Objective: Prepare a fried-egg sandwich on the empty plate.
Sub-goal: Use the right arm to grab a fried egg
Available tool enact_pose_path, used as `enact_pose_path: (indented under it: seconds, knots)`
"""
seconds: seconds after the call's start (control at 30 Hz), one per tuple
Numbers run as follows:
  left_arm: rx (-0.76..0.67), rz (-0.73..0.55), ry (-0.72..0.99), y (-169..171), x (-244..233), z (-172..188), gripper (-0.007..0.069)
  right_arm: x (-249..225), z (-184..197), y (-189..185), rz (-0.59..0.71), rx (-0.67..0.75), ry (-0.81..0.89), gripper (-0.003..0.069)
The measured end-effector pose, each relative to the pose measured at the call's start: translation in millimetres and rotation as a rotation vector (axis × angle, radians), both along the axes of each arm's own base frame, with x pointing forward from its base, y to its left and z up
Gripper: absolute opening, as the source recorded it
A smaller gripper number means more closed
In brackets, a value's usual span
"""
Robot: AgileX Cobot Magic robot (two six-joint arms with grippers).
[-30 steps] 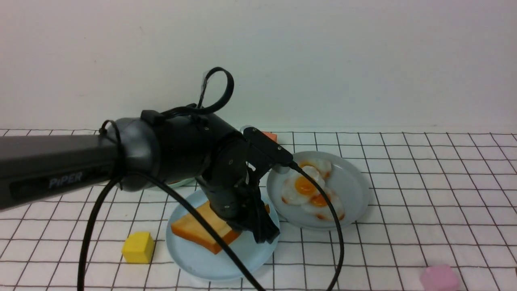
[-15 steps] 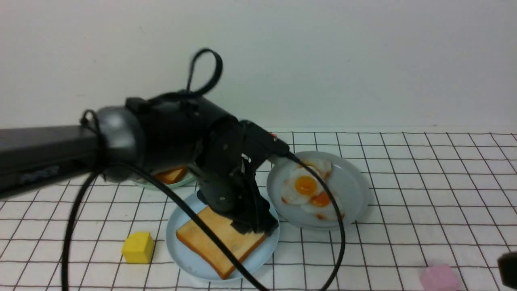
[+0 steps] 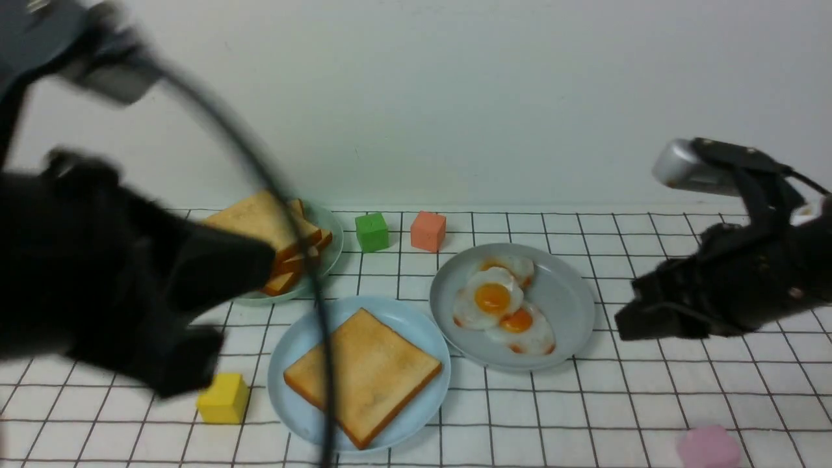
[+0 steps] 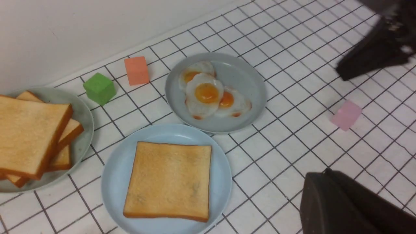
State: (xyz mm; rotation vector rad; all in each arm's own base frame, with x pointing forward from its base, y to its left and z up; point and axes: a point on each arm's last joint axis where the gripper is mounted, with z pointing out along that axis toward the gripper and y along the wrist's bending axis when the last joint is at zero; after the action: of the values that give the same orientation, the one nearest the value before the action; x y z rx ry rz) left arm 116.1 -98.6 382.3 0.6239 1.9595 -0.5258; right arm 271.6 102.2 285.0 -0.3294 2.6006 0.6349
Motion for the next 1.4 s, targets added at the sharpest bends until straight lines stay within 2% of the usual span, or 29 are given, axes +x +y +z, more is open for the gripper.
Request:
enact_pose_path:
  seconds: [0.13,0.23,0.37,0.57,0.83,1.03,1.4]
  knots:
    - [-0.082,0.008,-0.097,26.6,-32.0,-29.2,-0.0013,50.2,-22.9,12.3,-0.009,-0.008,0.058,0.0298]
    - [-0.114,0.012,-0.133,34.7,-41.7,-44.6,-0.0013,80.5,-35.4,20.9,-0.030,0.014,0.084,0.0324]
    - [-0.136,0.012,-0.125,37.1,-45.7,-55.4,-0.0013,116.9,-59.3,30.2,-0.042,0.019,0.115,0.0333]
    - [-0.152,0.013,-0.130,36.8,-45.6,-55.8,-0.0013,157.4,-69.3,40.0,-0.002,0.012,0.048,0.0335]
    - [-0.155,0.013,-0.129,36.7,-45.6,-55.6,-0.0013,187.8,-94.0,48.5,0.066,-0.014,0.003,0.0337]
    - [-0.157,0.013,-0.129,36.6,-45.6,-55.6,-0.0013,192.2,-116.5,55.5,0.104,-0.048,0.016,0.0337]
    - [-0.162,0.012,-0.112,35.0,-44.5,-56.4,-0.0013,193.7,-115.6,56.8,0.106,-0.054,-0.004,0.0337]
